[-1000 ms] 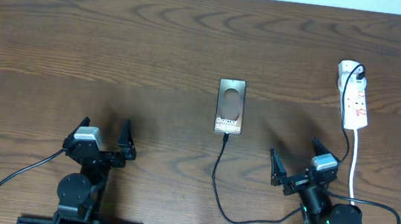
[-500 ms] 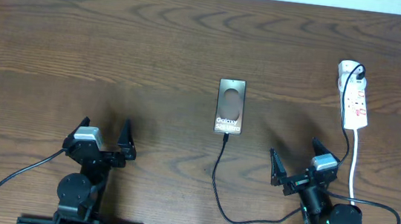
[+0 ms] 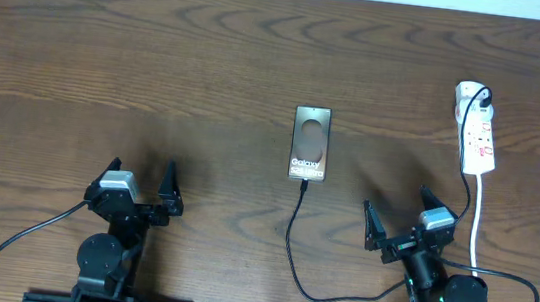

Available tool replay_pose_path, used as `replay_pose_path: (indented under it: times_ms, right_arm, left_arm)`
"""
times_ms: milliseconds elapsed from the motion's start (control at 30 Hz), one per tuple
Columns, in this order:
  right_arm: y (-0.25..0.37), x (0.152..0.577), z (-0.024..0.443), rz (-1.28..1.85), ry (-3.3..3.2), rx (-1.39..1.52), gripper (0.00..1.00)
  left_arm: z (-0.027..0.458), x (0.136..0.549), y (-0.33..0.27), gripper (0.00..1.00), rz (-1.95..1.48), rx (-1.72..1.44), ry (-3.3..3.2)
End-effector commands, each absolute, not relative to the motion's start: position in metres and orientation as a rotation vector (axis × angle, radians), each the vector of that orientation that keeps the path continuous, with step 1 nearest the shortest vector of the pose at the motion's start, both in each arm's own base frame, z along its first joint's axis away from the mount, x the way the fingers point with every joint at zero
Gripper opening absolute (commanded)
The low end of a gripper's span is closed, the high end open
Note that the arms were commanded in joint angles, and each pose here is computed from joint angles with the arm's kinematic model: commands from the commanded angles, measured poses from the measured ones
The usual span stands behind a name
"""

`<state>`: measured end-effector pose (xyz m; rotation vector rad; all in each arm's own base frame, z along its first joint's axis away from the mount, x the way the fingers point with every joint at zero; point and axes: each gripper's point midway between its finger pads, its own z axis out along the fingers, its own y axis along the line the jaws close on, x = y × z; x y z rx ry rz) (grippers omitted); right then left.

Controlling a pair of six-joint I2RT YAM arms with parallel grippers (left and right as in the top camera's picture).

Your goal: Plug charger to phone and switch on socket

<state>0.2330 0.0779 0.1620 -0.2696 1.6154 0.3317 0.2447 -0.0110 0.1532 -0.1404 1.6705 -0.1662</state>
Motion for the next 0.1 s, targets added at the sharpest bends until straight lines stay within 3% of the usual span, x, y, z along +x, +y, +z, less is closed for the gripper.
replay_pose_path:
  times_ms: [0,67]
  right_arm:
    - [0.0799,0.2322,0.1609,0.330,1.613,-0.286,0.99]
    - [0.0799,0.2322,0.1609,0.330,1.613,-0.286,0.99]
  left_arm:
    - [0.1364,0.2437,-0.0050,0.98,-0.125,-0.159,1.721]
    - [0.1364,0.2437,-0.0050,0.98,-0.125,-0.159,1.721]
